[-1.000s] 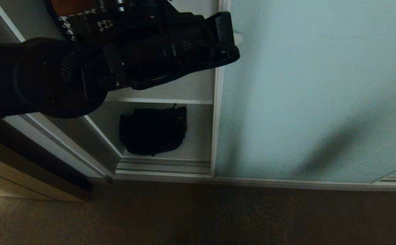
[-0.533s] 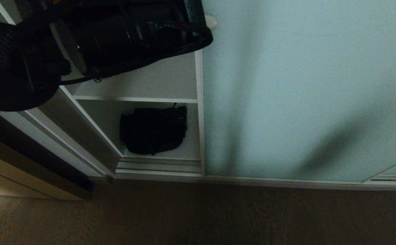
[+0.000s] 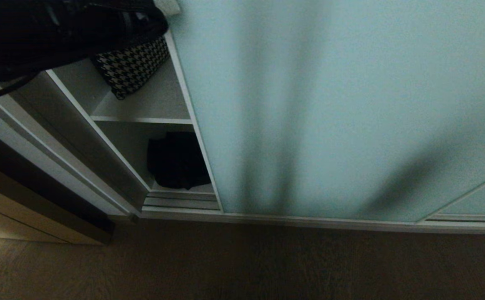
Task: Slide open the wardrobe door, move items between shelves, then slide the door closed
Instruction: Close the door
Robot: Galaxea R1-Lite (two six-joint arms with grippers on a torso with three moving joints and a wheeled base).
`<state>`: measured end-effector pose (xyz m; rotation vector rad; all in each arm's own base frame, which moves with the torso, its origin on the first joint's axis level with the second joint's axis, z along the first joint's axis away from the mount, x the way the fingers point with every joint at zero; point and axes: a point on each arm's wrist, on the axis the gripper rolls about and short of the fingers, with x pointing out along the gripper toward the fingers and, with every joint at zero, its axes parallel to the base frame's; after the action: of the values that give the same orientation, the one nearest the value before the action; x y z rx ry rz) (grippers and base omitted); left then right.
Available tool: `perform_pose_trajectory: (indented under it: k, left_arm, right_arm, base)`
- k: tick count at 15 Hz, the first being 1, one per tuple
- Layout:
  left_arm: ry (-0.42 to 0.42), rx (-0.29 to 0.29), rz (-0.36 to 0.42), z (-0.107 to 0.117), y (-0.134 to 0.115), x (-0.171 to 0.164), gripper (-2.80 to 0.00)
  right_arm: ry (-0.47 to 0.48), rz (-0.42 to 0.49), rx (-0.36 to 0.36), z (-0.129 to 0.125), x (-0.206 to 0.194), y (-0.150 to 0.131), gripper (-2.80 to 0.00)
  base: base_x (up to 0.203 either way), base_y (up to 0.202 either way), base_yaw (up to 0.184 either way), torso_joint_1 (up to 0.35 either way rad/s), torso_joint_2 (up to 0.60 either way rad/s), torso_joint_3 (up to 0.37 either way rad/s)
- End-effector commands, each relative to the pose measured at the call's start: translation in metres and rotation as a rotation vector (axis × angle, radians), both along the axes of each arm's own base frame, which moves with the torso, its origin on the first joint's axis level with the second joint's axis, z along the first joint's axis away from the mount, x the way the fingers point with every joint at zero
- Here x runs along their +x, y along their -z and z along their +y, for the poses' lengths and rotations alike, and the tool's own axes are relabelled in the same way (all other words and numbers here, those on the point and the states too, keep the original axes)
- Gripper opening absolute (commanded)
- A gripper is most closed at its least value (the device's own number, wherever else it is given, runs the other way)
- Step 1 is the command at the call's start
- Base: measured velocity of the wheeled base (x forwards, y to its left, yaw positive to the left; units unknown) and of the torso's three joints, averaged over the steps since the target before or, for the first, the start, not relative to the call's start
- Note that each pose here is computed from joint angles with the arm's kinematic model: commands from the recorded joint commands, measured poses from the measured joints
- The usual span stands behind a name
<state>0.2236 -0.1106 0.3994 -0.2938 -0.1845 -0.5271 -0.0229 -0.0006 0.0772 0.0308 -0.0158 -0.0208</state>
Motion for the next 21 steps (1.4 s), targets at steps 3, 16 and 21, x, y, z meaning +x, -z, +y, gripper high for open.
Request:
perform_pose_trajectory:
  k: [3,16,21]
  left_arm:
    - [0.003,-0.013,-0.053,0.028,-0.012,-0.053,-2.80]
    - [-0.114,0.109,-0.019,0.012,0.016,-0.014,-2.80]
    - [-0.162,0.111,-0.055,0.011,0.012,-0.006,-2.80]
  right_arm:
    - [-0.001,0.001,0.000,0.000,0.000,0.000,-2.80]
    - [-0.001,0.000,0.000,0.000,0.000,0.000,-2.80]
    - [-0.001,0.000,0.000,0.000,0.000,0.000,-2.80]
  base:
    - [0.000,0.000,0.000,0.000,0.00,0.000]
    - [0.000,0.000,0.000,0.000,0.00,0.000]
    - [0.000,0.000,0.000,0.000,0.00,0.000]
